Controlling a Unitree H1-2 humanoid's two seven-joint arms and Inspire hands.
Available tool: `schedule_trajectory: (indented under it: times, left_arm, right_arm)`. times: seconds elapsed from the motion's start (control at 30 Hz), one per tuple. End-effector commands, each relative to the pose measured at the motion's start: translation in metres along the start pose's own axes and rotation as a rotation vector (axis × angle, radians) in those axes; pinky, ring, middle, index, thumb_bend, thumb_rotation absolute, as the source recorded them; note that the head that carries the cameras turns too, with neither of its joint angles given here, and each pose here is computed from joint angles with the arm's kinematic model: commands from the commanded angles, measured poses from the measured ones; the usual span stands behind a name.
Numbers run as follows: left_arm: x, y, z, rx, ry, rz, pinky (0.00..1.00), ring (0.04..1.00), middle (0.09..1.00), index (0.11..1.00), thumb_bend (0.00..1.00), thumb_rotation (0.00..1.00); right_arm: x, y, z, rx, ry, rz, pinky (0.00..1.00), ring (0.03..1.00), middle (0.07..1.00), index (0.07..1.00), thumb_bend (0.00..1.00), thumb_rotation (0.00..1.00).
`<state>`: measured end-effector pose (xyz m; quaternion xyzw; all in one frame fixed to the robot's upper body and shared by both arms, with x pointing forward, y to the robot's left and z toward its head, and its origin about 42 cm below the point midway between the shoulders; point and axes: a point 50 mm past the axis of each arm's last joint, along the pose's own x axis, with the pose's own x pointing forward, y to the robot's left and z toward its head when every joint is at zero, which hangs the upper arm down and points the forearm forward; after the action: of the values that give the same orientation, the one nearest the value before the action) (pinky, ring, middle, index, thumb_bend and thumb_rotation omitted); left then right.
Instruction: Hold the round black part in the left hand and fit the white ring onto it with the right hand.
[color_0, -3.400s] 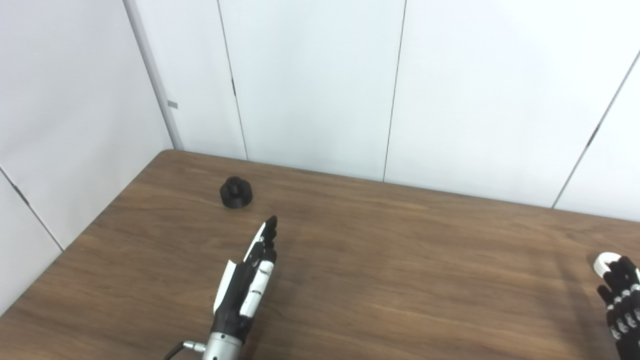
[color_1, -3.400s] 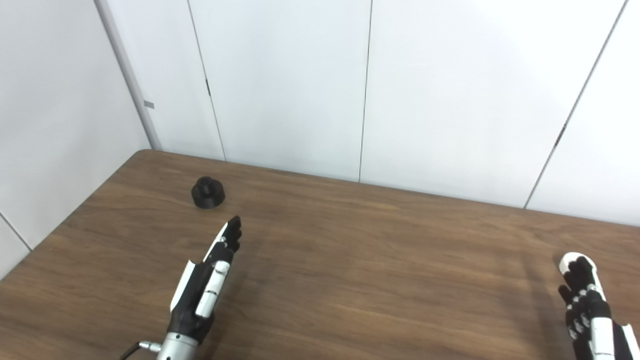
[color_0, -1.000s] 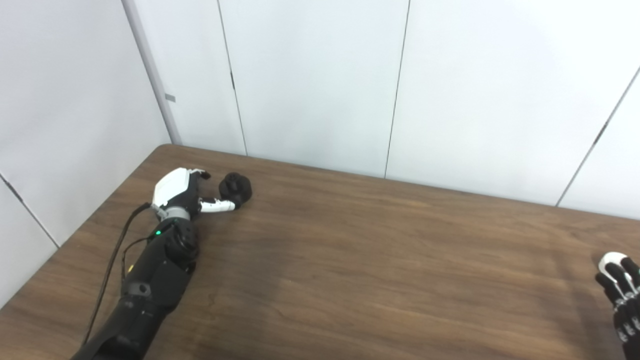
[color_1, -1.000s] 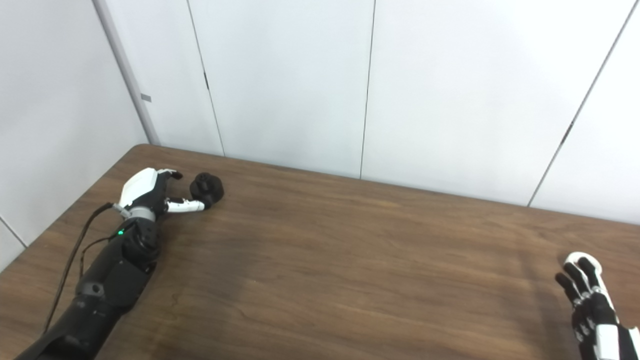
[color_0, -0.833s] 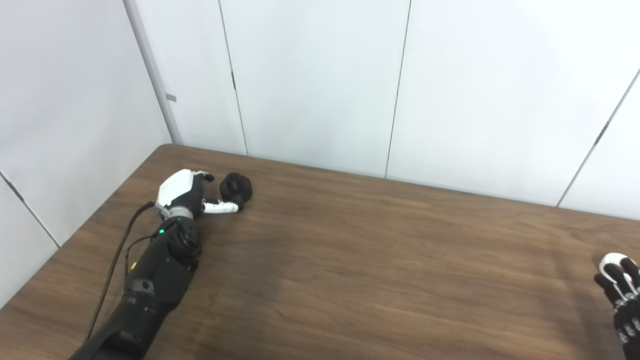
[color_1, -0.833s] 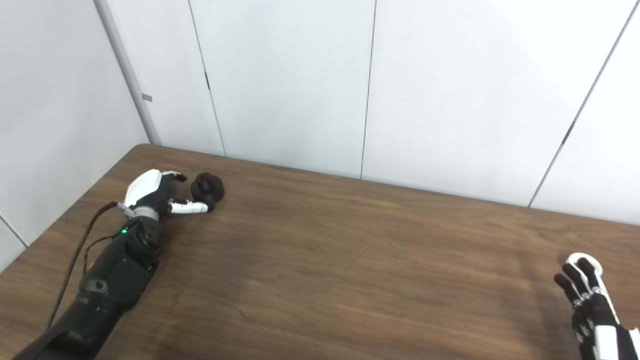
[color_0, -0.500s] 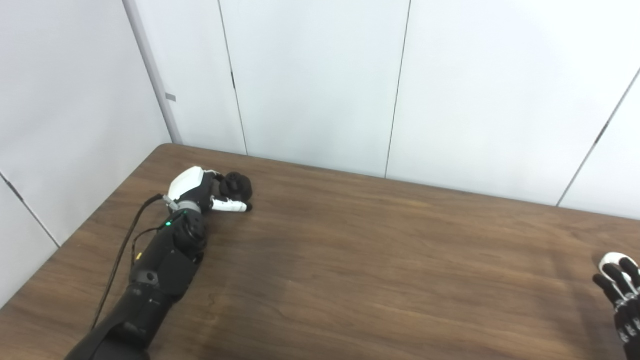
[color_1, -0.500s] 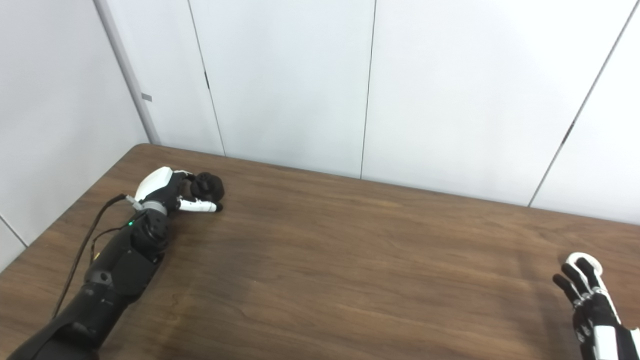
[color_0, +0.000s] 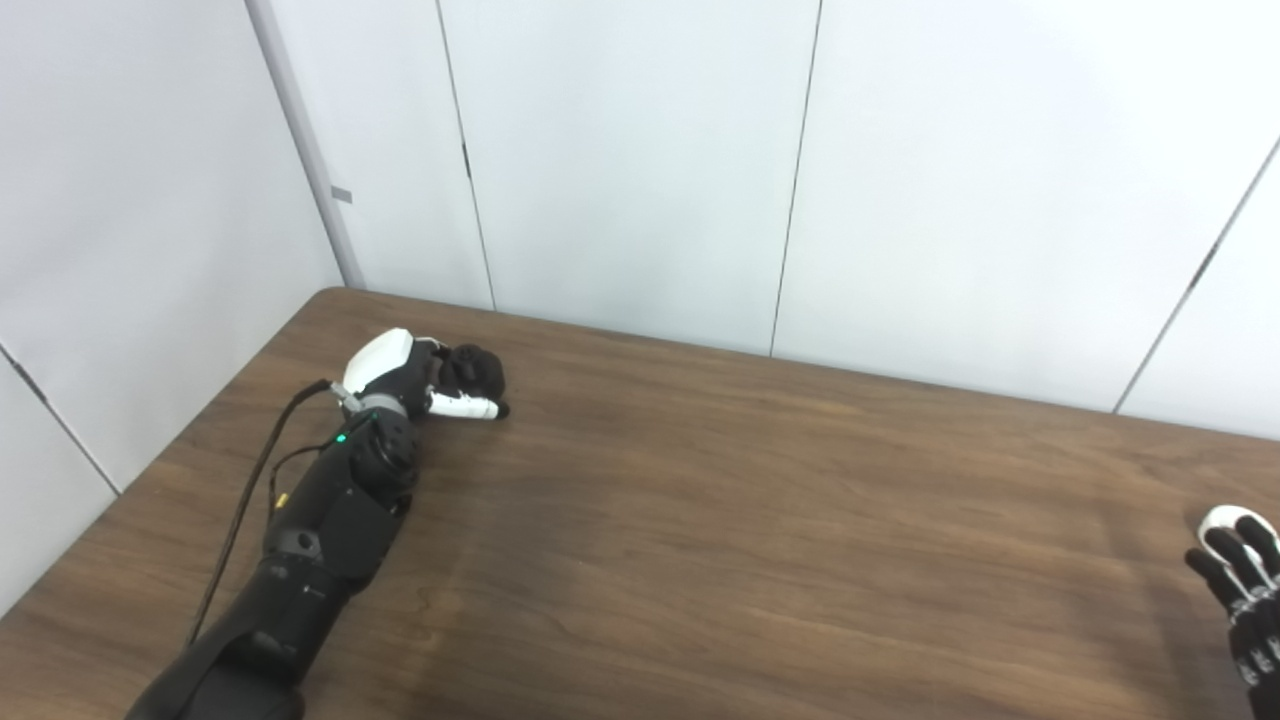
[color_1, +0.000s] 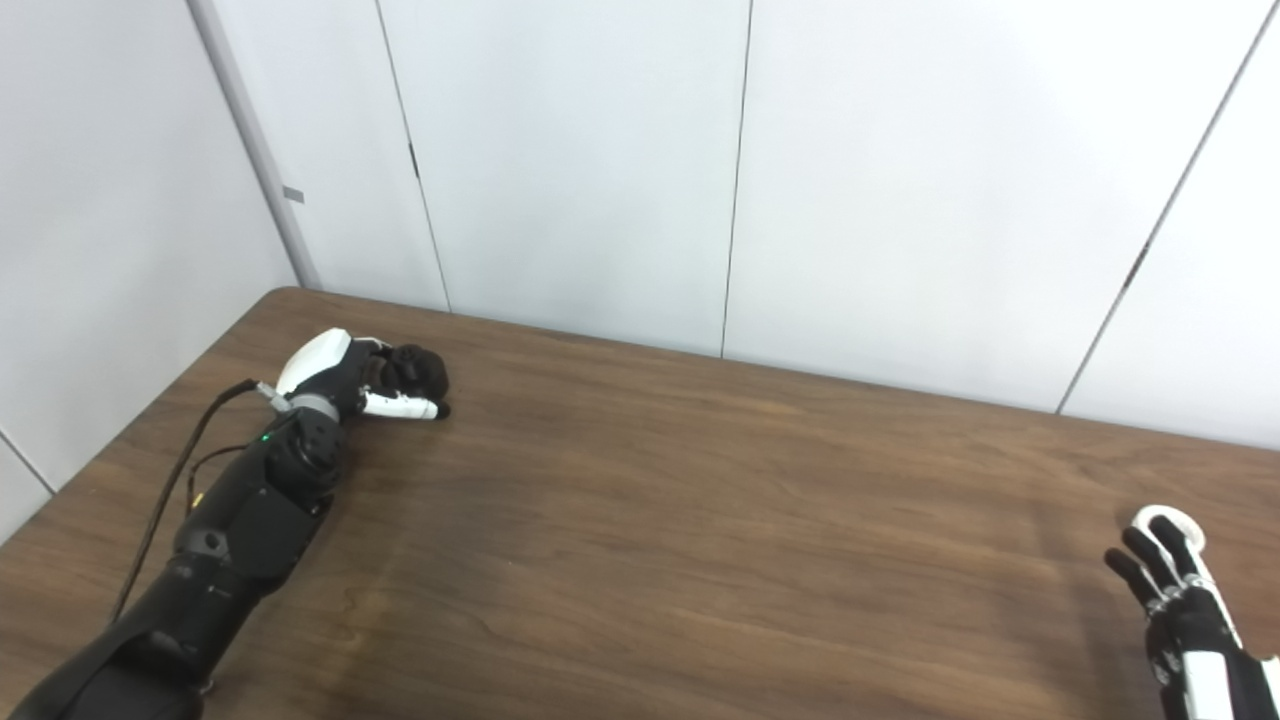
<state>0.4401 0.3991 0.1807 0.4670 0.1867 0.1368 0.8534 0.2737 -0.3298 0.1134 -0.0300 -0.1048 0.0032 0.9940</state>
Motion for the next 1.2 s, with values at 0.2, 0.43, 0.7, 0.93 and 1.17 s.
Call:
schedule_trajectory:
  times: [0.2, 0.43, 0.7, 0.93, 1.17]
  left_arm:
    - [0.0077, 0.0334, 0.0165, 0.013, -0.041, 0.113, 1.0, 0.999, 0.925, 0.764, 0.92, 0.34]
    - [0.0087, 0.0343, 0.0134, 0.048, -0.031, 0.124, 1.0, 0.983, 0.917, 0.753, 0.91, 0.34]
    - [0.0089, 0.0351, 0.0122, 0.063, -0.038, 0.141, 1.0, 0.956, 0.871, 0.688, 0.85, 0.28]
    - [0.0083, 0.0328, 0.0106, -0.008, -0.06, 0.13, 1.0, 0.929, 0.801, 0.486, 0.53, 0.05]
    - [0.0057, 0.0305, 0.0132, -0.023, -0.091, 0.139, 1.0, 0.908, 0.783, 0.483, 0.52, 0.05]
  right_arm:
    - [-0.0477, 0.0156, -0.0423, 0.064, 0.168, -0.025, 0.98, 0.891, 0.916, 0.935, 0.59, 0.93]
    - [-0.0475, 0.0146, -0.0416, 0.069, 0.166, -0.028, 0.98, 0.888, 0.912, 0.929, 0.59, 0.92]
    - [-0.0484, 0.0138, -0.0414, 0.07, 0.168, -0.031, 0.98, 0.888, 0.916, 0.933, 0.59, 0.91]
    - [-0.0484, 0.0142, -0.0405, 0.086, 0.168, -0.029, 0.98, 0.888, 0.915, 0.933, 0.59, 0.91]
    - [-0.0485, 0.0135, -0.0402, 0.079, 0.171, -0.028, 0.99, 0.891, 0.915, 0.933, 0.6, 0.92]
